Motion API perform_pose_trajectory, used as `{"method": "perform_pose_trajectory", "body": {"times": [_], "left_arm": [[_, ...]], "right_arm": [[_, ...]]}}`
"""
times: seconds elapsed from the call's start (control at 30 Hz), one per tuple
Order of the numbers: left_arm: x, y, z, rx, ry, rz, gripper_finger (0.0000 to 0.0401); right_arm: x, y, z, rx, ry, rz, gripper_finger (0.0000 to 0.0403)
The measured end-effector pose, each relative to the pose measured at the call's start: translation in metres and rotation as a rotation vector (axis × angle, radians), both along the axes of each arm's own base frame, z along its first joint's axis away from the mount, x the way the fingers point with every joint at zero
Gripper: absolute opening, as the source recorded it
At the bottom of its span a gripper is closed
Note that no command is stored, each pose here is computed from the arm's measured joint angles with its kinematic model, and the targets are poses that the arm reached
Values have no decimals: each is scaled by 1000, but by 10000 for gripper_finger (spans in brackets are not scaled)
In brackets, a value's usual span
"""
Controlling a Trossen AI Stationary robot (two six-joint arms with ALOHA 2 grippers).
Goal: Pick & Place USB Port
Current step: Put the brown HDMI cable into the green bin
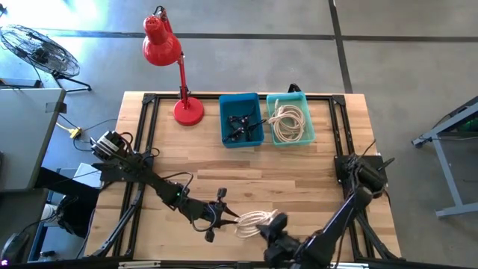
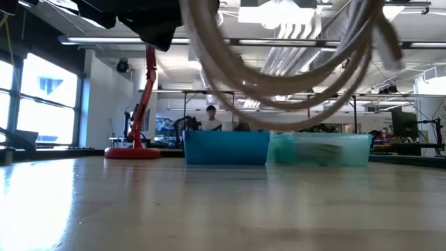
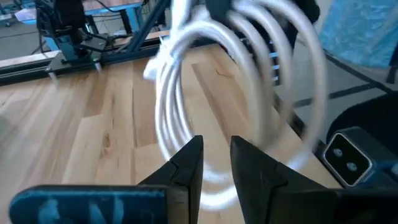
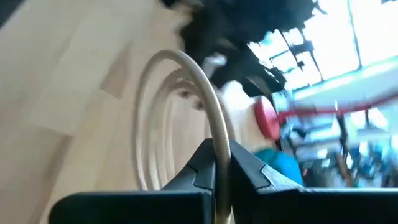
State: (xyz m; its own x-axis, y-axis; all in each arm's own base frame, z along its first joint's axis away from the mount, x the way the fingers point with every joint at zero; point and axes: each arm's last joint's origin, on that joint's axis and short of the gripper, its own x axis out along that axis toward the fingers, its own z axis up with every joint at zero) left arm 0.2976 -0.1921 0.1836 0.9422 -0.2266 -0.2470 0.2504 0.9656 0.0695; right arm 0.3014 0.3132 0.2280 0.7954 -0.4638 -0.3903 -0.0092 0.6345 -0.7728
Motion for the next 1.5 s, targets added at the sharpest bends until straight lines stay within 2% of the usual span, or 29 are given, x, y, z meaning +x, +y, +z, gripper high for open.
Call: {"method": "perform_pose_trajectory", "body": {"times": [0.17, 0.33, 0.47, 0.63, 0.87, 1.0, 1.13, 1.23, 1.5], "left_arm": [[0, 0, -1, 6, 10, 0, 81], [-1, -2, -2, -7, 22, -66, 81], [-1, -3, -2, -17, 29, -106, 81], [-2, -3, -2, -17, 29, -109, 81], [-1, -3, -2, -16, 30, -106, 81], [-2, -3, -3, -14, 33, -105, 81], [-2, -3, -3, -12, 34, -101, 81], [-2, -3, -3, -12, 33, -98, 81], [-2, -3, -3, -12, 33, -98, 81]], "right_arm": [[-19, -22, 27, 81, -70, -121, 9], [-29, -54, 58, 148, -79, -218, 9], [-33, -80, 75, 143, -66, -285, 9], [-41, -123, 102, 161, -41, -410, 9], [-52, -194, 131, 274, -39, -579, 9], [-66, -238, 133, 336, -73, -714, 9], [-77, -273, 121, 410, -71, -785, 9], [-80, -295, 109, 460, -78, -790, 9], [-74, -346, 72, 595, -162, -707, 9]]}}
